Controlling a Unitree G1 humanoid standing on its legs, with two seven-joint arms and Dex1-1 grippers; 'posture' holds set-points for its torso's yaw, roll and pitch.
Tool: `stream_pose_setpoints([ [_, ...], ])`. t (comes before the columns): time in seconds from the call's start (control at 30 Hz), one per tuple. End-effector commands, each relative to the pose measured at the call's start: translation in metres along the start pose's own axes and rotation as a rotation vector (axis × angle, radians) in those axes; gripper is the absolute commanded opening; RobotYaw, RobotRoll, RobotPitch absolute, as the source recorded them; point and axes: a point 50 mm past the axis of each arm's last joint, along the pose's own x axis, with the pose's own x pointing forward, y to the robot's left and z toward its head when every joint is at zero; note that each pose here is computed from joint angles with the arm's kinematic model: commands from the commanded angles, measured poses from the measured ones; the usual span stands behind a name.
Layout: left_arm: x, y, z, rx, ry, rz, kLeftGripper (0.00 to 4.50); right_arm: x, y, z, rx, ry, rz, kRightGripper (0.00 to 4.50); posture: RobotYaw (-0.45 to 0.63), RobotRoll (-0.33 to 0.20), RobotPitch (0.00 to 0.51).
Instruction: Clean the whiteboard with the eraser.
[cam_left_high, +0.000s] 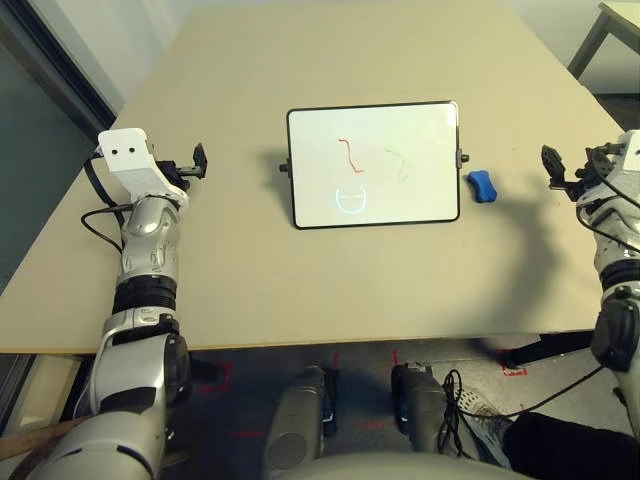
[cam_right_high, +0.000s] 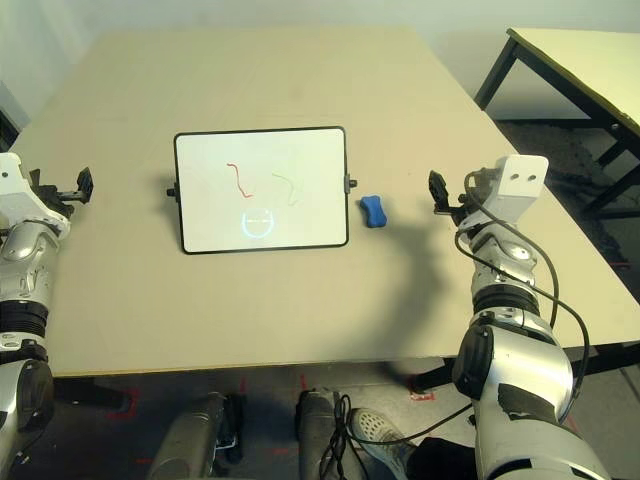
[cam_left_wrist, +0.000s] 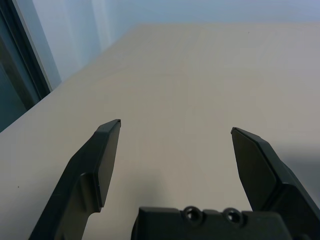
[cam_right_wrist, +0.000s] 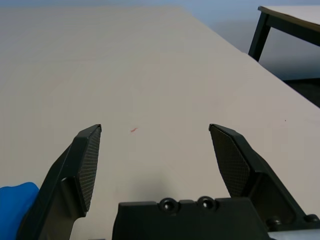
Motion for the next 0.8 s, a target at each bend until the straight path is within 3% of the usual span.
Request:
stream_pose_setpoints([
  [0.03,-0.001,-0.001,-0.006,-0.041,0.025,0.015,4.50,0.001,0.002,-0.005,0.014,0.035,-0.001,4.46,0.00,0.000,0.154],
  [0.2,0.004,-0.011,0.001,-0.073,0.012,-0.011,4.50,0.005,0.004,0.000,-0.004,0.034,0.005,4.46,-0.01,0.000,0.148],
  [0.47,0.021,-0.026,0.060,-0.095,-0.090,-0.182,4.50,0.020,0.016,0.025,-0.025,0.052,0.020,4.46,0.00,0.000,0.137],
  [0.57,0.021,-0.037,0.080,-0.060,-0.117,-0.307,4.50,0.025,0.029,0.026,0.005,0.105,0.050,4.46,-0.01,0.000,0.133],
  [0.8,0.013,-0.076,0.093,-0.090,-0.070,-0.512,4.50,0.021,0.061,0.009,0.016,0.234,0.071,4.46,0.00,0.000,0.127],
])
